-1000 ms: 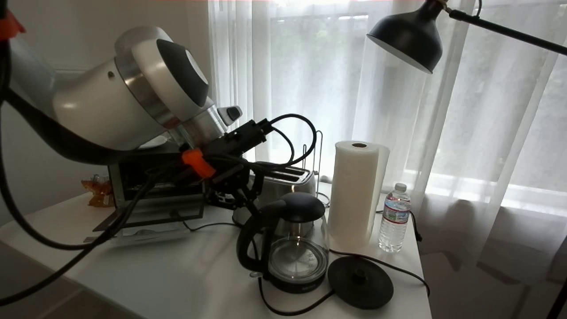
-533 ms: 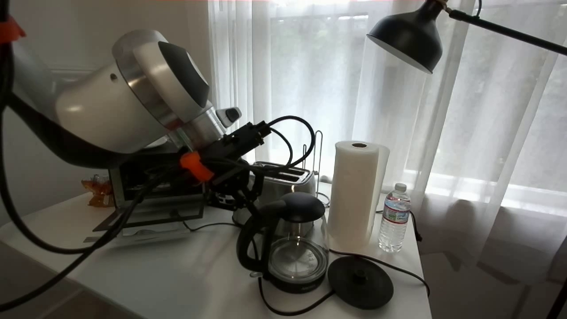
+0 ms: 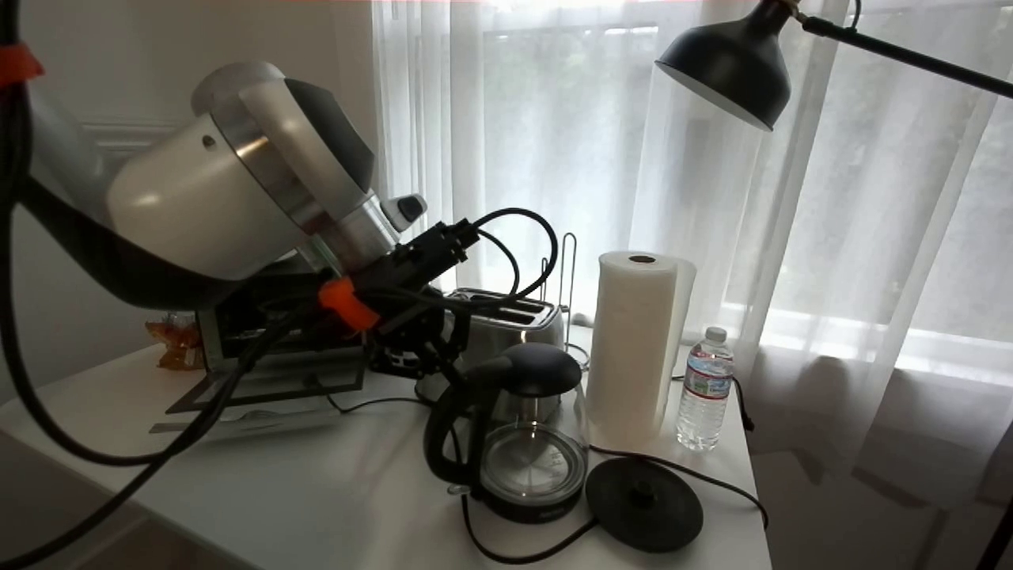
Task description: Open the lid on the kettle
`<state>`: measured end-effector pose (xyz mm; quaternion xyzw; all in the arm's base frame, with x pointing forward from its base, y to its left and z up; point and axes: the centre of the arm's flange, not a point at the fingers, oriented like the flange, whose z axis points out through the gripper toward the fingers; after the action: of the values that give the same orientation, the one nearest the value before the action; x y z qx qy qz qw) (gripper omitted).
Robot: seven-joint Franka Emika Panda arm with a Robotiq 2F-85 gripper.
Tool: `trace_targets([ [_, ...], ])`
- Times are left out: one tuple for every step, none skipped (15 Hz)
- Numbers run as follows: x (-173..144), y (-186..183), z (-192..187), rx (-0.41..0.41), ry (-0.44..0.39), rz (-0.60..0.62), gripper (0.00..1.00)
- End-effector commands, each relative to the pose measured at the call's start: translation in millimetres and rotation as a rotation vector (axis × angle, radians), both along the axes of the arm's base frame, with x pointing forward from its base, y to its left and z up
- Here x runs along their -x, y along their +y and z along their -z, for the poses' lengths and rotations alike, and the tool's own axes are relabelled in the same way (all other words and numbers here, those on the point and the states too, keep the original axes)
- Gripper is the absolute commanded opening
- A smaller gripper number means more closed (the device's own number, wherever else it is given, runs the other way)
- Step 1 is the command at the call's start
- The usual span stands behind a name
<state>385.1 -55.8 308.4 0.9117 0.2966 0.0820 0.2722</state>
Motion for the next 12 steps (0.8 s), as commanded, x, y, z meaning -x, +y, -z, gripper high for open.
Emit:
trace_targets([
  [4.0, -4.4, 14.4, 0.014, -0.024, -0.005, 0.00],
  [3.9, -4.3, 13.4, 0.015, -0.029, -0.005, 0.00],
  [3.6, -4.3, 12.0, 0.018, -0.035, -0.005, 0.00],
  [3.5, -4.0, 10.2, 0.016, -0.036, -0.005, 0.00],
  [3.4, -3.4, 7.8, 0.016, -0.039, -0.005, 0.00],
  [3.3, -2.9, 5.9, 0.013, -0.041, -0.003, 0.00],
  [2.8, -2.5, 3.2, 0.010, -0.046, -0.003, 0.00],
  [2.4, -2.2, 1.4, 0.008, -0.047, -0.003, 0.00],
  [1.5, -2.1, -0.6, 0.005, -0.053, -0.003, 0.00],
  [0.5, -2.2, -2.2, 0.002, -0.060, -0.002, 0.00],
  [-0.5, -2.3, -3.6, -0.001, -0.064, -0.001, 0.00],
  [-1.5, -2.9, -4.7, -0.004, -0.071, -0.001, 0.00],
])
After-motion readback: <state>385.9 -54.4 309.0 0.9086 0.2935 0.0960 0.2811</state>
